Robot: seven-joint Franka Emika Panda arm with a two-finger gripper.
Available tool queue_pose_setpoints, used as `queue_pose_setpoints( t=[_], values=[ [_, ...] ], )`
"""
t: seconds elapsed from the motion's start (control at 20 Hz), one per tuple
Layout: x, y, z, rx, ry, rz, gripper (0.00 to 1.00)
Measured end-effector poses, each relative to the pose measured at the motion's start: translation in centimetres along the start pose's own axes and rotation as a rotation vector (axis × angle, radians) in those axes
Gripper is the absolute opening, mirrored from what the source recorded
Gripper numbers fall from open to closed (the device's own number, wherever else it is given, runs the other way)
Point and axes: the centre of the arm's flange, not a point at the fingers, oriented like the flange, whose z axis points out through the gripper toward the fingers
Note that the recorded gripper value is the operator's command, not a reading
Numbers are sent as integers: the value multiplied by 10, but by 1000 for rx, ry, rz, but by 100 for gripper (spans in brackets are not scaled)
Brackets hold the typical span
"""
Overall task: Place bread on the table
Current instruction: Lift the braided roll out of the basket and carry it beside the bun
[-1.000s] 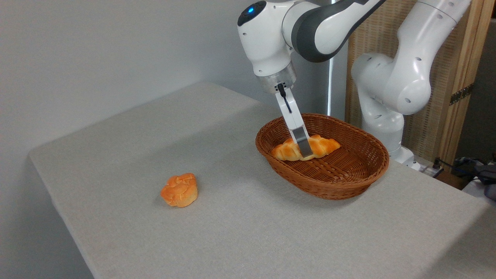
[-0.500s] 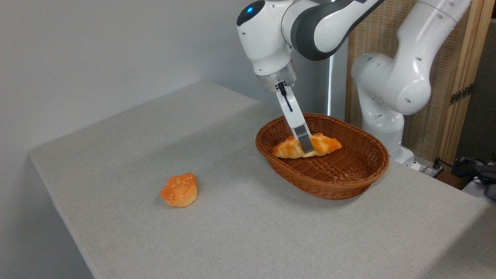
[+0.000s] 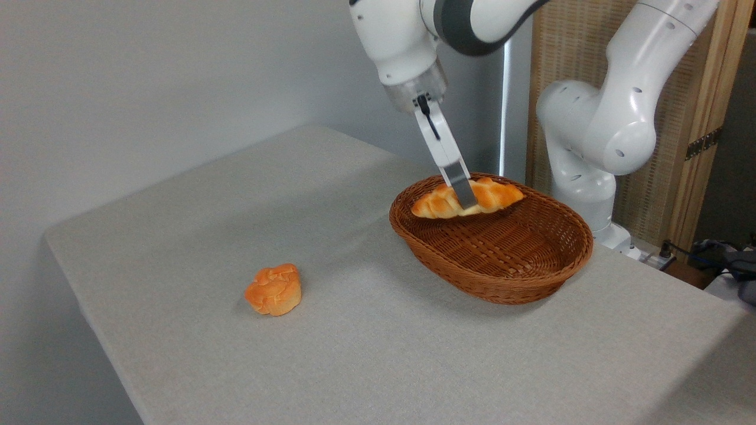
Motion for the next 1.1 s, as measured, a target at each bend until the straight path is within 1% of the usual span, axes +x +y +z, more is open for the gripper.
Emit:
queue_pose_setpoints(
  t=[0.1,0.2,0.35,0.4,0.55,0.65,0.75,0.8,0.85,1.1],
  values=[
    [-5,-4,-24,33,32,-11,39],
    [-15,-15,-50,56,83,-37,39],
    [-27,-41,-82,57,166,-84,39],
    [-29,-47,-87,56,175,-94,39],
    [-36,-82,-102,43,222,-163,39],
    [-37,-101,-106,49,241,-209,39],
    [-33,-127,-105,70,254,-280,39],
    [-31,-134,-103,79,257,-301,39],
    [-27,-147,-100,98,264,-341,39],
    [-13,-190,-78,153,278,-442,39]
  ],
)
